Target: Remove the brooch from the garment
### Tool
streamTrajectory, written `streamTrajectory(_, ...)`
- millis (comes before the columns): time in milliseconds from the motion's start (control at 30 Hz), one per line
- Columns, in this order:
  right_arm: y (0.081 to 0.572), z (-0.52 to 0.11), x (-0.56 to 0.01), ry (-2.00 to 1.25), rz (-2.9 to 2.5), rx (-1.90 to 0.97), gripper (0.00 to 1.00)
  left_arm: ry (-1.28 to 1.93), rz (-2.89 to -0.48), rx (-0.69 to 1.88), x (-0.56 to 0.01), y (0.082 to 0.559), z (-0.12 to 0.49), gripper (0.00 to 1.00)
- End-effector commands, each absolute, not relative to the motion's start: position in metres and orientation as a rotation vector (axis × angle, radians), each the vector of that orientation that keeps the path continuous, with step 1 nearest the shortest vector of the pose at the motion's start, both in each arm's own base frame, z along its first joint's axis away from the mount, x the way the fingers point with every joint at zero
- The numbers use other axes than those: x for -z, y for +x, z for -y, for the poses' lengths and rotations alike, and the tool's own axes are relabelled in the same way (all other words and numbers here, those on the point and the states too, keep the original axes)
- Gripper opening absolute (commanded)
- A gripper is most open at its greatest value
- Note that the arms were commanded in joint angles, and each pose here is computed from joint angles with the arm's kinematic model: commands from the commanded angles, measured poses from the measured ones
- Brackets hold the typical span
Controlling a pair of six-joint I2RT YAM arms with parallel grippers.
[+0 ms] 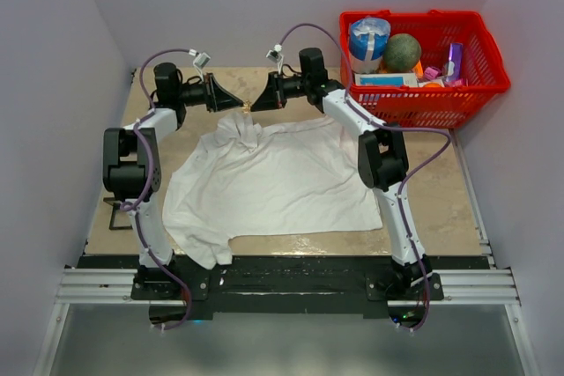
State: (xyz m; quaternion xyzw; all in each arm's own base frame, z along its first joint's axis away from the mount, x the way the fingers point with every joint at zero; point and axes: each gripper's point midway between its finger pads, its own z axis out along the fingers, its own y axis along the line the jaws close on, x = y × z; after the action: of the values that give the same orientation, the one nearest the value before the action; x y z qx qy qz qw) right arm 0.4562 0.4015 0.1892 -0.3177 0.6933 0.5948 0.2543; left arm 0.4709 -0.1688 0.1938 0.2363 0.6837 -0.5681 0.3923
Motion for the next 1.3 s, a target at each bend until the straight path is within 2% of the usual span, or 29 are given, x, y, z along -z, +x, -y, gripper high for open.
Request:
streamTrajectory(0, 0.456, -0.404, -0.204, -0.912, -1.816, -1.617, 0.00, 0.636, -1.693, 1.451, -0.202, 0.473, 0.172, 0.10)
streamTrajectory(100, 0.457, -0.405, -0.204, -0.909, -1.817, -1.613, 0.00, 0.632, -1.692, 1.463, -0.202, 0.472, 0.171, 0.00)
streamTrajectory(133, 0.459, -0.404, -0.203, -0.899, -1.824, -1.605, 0.03, 0.634, -1.688, 1.464, -0.202, 0.472, 0.171, 0.00)
streamTrajectory(267, 0.473, -0.398, -0.202, -0.844, -1.839, -1.542, 0.32, 0.607, -1.695, 1.482, -0.202, 0.468, 0.172, 0.00)
streamTrajectory(300, 0.474, -0.399, -0.204, -0.844, -1.832, -1.538, 0.34, 0.593, -1.702, 1.494, -0.202, 0.466, 0.172, 0.00)
streamTrajectory(567, 0.495, -0.388, -0.223, -0.833, -1.762, -1.464, 0.38, 0.553, -1.721, 1.486, -0.197, 0.463, 0.171, 0.00)
streamTrajectory(700, 0.504, -0.386, -0.221, -0.797, -1.782, -1.413, 0.45, 0.522, -1.759, 1.458, -0.190, 0.467, 0.171, 0.00)
streamTrajectory(933, 0.518, -0.389, -0.203, -0.746, -1.841, -1.305, 0.47, 0.540, -1.729, 1.495, -0.200, 0.457, 0.172, 0.00)
streamTrajectory(1267, 0.508, -0.416, -0.207, -0.787, -1.795, -1.348, 0.48, 0.565, -1.718, 1.536, -0.206, 0.450, 0.186, 0.00)
